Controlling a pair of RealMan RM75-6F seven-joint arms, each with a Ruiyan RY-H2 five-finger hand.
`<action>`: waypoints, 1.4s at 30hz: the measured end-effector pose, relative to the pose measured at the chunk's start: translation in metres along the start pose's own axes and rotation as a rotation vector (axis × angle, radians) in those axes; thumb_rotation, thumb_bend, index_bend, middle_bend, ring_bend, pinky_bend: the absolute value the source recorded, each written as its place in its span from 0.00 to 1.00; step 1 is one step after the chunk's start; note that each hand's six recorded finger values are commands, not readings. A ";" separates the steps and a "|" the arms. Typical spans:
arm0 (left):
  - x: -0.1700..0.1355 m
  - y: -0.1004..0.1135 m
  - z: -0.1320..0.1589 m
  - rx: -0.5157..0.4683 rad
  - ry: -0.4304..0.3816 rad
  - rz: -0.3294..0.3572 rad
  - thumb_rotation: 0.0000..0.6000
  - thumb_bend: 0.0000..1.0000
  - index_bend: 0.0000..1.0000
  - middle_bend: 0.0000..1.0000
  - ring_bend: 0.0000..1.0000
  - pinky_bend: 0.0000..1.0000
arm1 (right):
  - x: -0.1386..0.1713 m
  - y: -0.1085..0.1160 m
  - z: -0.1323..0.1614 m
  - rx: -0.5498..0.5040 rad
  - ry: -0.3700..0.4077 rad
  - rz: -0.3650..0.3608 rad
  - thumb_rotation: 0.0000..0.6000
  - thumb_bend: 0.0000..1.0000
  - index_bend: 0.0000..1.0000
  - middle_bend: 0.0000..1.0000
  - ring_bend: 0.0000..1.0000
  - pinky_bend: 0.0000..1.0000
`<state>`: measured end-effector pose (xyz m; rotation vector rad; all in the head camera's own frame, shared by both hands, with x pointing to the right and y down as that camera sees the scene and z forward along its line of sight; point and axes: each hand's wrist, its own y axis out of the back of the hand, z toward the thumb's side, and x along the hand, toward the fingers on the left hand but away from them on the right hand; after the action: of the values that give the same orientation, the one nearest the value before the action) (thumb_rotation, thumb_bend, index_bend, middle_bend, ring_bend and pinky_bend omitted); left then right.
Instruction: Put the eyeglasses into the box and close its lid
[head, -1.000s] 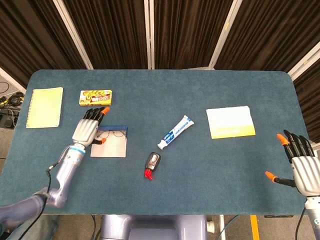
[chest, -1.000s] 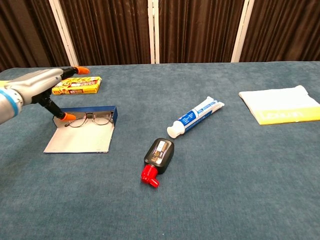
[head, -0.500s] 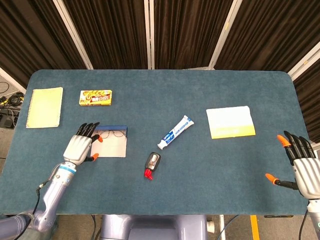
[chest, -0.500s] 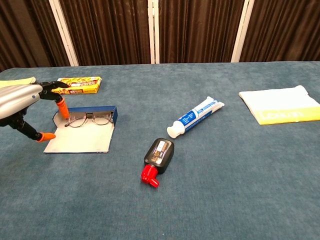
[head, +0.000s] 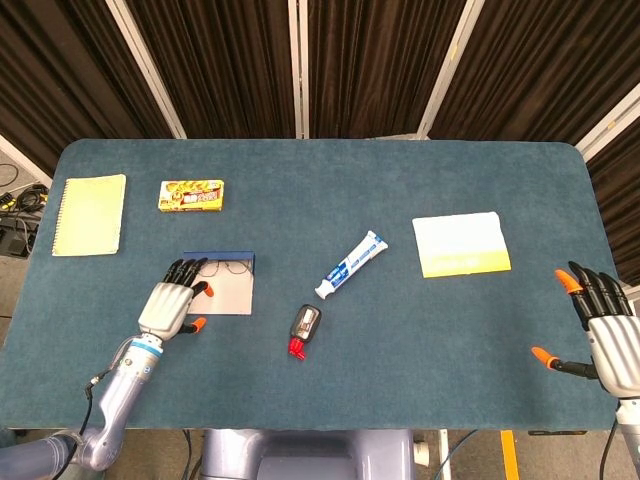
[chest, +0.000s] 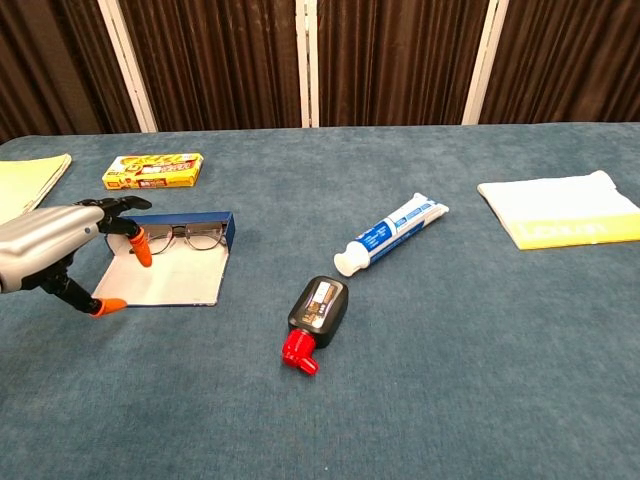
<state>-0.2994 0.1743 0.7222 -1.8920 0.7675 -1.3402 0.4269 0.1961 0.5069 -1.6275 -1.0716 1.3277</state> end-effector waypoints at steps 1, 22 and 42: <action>0.001 -0.002 0.000 -0.003 0.000 0.000 1.00 0.26 0.38 0.00 0.00 0.00 | 0.000 0.000 0.000 0.002 0.000 0.001 1.00 0.00 0.01 0.00 0.00 0.00; 0.021 -0.022 0.007 -0.033 0.008 -0.004 1.00 0.26 0.38 0.00 0.00 0.00 | -0.001 -0.001 -0.001 0.003 -0.002 0.003 1.00 0.00 0.01 0.00 0.00 0.00; 0.022 -0.026 0.003 -0.034 0.010 -0.009 1.00 0.57 0.40 0.00 0.00 0.00 | -0.002 -0.002 -0.001 0.005 -0.003 0.005 1.00 0.00 0.01 0.00 0.00 0.00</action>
<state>-0.2877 0.1731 0.7548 -1.9185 0.7917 -1.3513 0.4270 0.1954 0.5097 -1.6258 -1.0652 1.3358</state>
